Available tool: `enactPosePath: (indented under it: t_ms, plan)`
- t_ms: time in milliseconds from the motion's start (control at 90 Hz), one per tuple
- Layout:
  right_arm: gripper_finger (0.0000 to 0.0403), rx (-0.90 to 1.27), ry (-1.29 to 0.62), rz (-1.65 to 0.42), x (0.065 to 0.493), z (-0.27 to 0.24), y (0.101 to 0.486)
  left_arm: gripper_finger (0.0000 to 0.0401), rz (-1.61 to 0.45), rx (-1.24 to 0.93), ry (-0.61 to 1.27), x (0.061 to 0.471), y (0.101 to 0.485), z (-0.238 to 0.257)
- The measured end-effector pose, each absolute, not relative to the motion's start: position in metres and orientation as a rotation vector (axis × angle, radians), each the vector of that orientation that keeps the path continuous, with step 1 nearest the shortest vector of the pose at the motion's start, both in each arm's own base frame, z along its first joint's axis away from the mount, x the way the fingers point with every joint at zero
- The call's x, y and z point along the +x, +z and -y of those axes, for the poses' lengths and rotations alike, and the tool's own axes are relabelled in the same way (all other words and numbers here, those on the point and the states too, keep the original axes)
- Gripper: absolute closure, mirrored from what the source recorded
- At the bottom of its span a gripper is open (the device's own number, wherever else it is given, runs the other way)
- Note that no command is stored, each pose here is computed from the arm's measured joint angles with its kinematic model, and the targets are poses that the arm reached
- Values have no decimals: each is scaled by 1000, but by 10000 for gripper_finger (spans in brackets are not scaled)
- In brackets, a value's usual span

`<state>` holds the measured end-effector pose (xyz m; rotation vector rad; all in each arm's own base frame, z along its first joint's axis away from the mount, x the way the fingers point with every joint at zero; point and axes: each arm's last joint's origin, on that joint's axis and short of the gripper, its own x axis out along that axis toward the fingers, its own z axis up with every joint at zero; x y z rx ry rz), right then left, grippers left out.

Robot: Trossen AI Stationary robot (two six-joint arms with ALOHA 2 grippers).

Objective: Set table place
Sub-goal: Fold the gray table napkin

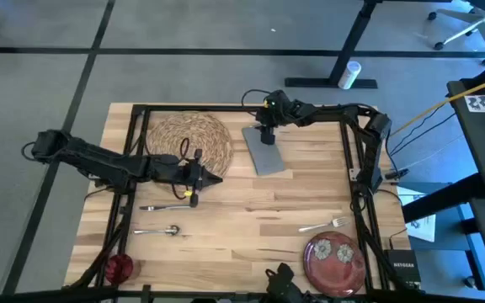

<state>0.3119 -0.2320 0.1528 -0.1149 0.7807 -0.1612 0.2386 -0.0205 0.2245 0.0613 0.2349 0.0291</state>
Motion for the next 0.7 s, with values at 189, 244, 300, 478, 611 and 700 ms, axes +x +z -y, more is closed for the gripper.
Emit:
enactPosePath:
  t_ms: [189,244,300,478,611,700]
  plan:
    - [249,-169,-43,-782,314,228,197,401,-235,68,58,239,225,20]
    - [272,-194,-8,-803,315,225,214,401,-234,68,93,238,225,19]
    - [301,-215,23,-826,314,221,230,401,-233,69,118,239,225,17]
    - [393,-282,135,-905,311,202,274,401,-230,30,161,239,225,8]
    - [393,-316,171,-977,306,185,294,401,-233,-10,188,239,224,3]
    - [401,-350,192,-1030,301,172,303,401,-233,-15,196,239,224,1]
